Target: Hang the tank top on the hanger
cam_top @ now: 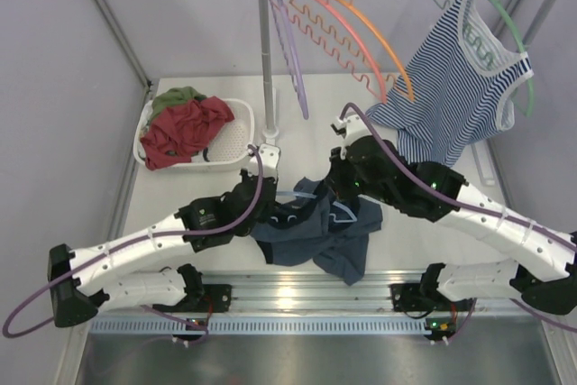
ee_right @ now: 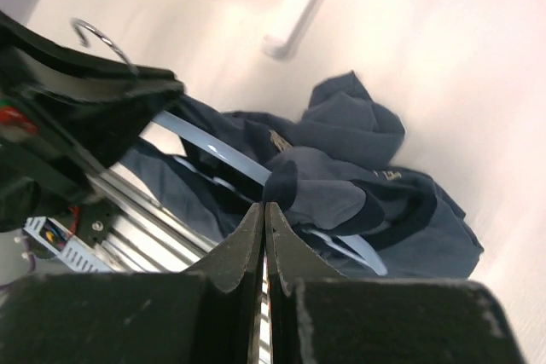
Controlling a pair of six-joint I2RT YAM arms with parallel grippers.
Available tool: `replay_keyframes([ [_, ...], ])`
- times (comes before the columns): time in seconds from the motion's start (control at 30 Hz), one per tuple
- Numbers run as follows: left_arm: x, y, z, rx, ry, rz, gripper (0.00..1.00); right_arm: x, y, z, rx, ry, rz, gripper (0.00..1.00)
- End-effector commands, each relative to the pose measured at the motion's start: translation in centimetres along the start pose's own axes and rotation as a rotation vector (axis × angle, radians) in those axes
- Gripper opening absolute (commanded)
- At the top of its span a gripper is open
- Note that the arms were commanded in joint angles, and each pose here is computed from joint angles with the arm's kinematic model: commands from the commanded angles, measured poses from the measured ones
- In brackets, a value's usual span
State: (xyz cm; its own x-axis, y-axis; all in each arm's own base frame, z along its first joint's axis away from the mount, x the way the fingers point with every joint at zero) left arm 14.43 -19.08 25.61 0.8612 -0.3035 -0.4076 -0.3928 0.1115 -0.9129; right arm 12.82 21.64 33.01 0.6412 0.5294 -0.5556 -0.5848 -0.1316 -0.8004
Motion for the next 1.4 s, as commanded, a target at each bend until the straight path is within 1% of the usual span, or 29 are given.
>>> replay_keyframes([
  [0.0, 0.1, -3.5, -1.2, -0.074, 0.016, -0.11, 0.0, -1.4, -3.3, 1.6, -0.008, -0.077, -0.101, 0.0],
  [0.13, 0.0, -5.2, -1.9, -0.126, 0.052, -0.171, 0.0, -1.7, -4.2, 2.2, -0.03, -0.088, -0.099, 0.0],
  [0.33, -0.7, -7.9, -2.5, -0.151, 0.074, -0.22, 0.0, -1.8, -4.3, 2.1, -0.05, -0.075, -0.086, 0.0],
  [0.4, -0.8, -8.3, -2.6, -0.147, 0.091, -0.218, 0.0, -2.2, -4.7, 1.8, -0.055, -0.059, -0.098, 0.03],
  [0.43, -1.1, -8.9, -2.7, -0.153, 0.099, -0.229, 0.0, -2.5, -4.6, 1.6, -0.06, -0.046, -0.094, 0.06],
  [0.47, -1.1, -9.0, -2.8, -0.149, 0.111, -0.226, 0.0, -2.8, -4.8, 1.5, -0.065, -0.043, -0.107, 0.18],
  [0.53, -1.5, -9.7, -2.8, -0.144, 0.12, -0.233, 0.0, -3.6, -5.3, 1.2, -0.064, -0.035, -0.134, 0.27],
  [0.57, -1.5, -9.9, -2.8, -0.136, 0.119, -0.232, 0.0, -4.4, -5.5, 1.0, -0.068, -0.042, -0.158, 0.39],
  [0.6, -1.7, -10.0, -2.7, -0.121, 0.116, -0.229, 0.0, -4.6, -5.6, 0.8, -0.072, -0.043, -0.165, 0.44],
  [0.67, -2.1, -10.6, -2.6, -0.114, 0.12, -0.236, 0.0, -5.6, -5.8, 0.4, -0.101, -0.063, -0.196, 0.52],
  [0.7, -2.2, -10.7, -2.7, -0.099, 0.148, -0.23, 0.0, -5.7, -5.4, 0.4, -0.121, -0.094, -0.191, 0.55],
  [0.77, -3.1, -11.3, -2.4, -0.075, 0.179, -0.24, 0.0, -6.9, -5.6, 0.0, -0.156, -0.129, -0.239, 0.59],
  [0.8, -3.5, -11.6, -2.4, -0.054, 0.214, -0.245, 0.0, -6.9, -5.1, 0.0, -0.181, -0.164, -0.235, 0.62],
  [0.83, -3.9, -11.6, -2.3, -0.042, 0.234, -0.242, 0.0, -7.8, -5.4, -0.1, -0.184, -0.196, -0.283, 0.64],
  [0.93, -5.0, -12.5, -2.2, -0.022, 0.287, -0.239, 0.0, -7.8, -5.0, -0.5, -0.267, -0.221, -0.289, 0.7],
  [1.03, -6.1, -13.4, -2.1, -0.028, 0.332, -0.254, 0.0, -7.3, -4.7, -0.4, -0.322, -0.245, -0.267, 0.73],
  [1.23, -7.7, -15.0, -1.7, -0.039, 0.373, -0.284, 0.0, -6.7, -3.9, 0.7, -0.363, -0.373, -0.222, 0.74],
  [1.33, -8.1, -15.7, -1.6, -0.035, 0.386, -0.3, 0.0, -5.9, -3.8, 0.9, -0.36, -0.37, -0.2, 0.72],
  [1.37, -8.2, -15.8, -1.8, -0.03, 0.394, -0.299, 0.0, -5.8, -3.8, 0.9, -0.356, -0.369, -0.199, 0.68],
])
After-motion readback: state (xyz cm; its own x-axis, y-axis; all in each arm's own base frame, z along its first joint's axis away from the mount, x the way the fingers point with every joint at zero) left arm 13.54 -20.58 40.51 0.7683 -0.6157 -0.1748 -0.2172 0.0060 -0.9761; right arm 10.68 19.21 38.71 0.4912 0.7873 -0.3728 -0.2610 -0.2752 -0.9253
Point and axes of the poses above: each gripper's point midway between its finger pads, its own x axis out along the fingers, its own z axis along the line the jaws close on, y = z × x, the point moved 9 cm from there along -x, back along the fingers
